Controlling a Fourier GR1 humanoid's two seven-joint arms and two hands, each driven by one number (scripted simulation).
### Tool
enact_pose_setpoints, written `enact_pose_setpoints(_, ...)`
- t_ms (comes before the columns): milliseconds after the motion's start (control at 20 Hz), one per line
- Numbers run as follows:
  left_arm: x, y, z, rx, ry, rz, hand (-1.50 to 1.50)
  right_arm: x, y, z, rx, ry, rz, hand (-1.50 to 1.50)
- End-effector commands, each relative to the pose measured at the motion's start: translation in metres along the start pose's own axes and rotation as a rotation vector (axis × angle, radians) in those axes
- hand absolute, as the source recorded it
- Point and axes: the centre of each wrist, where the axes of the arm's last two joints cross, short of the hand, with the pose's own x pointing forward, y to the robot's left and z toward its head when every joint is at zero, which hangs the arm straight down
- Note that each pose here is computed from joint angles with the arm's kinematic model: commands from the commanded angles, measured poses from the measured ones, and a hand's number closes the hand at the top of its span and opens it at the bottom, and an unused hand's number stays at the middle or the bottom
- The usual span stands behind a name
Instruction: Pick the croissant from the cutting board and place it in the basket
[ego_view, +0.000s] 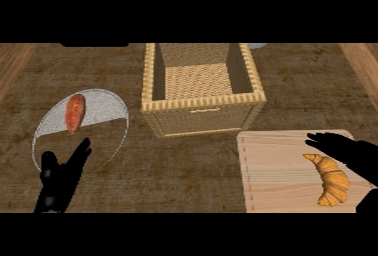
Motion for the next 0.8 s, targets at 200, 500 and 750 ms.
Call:
enact_pose_setpoints(200, -0.011, -0.006, 0.002, -0.031, 0.073, 0.007, 0.0, -0.019, 0.013, -0.015, 0.093, 0.078, 0.056, -1.5)
enact_pose_setpoints(500, -0.019, -0.019, 0.002, -0.025, 0.07, 0.002, 0.0, -0.016, 0.025, -0.015, 0.079, 0.067, 0.039, -1.5)
enact_pose_setpoints(750, -0.025, -0.024, 0.009, -0.013, 0.066, 0.026, 0.0, -0.005, 0.032, -0.03, 0.06, 0.055, 0.032, -1.5)
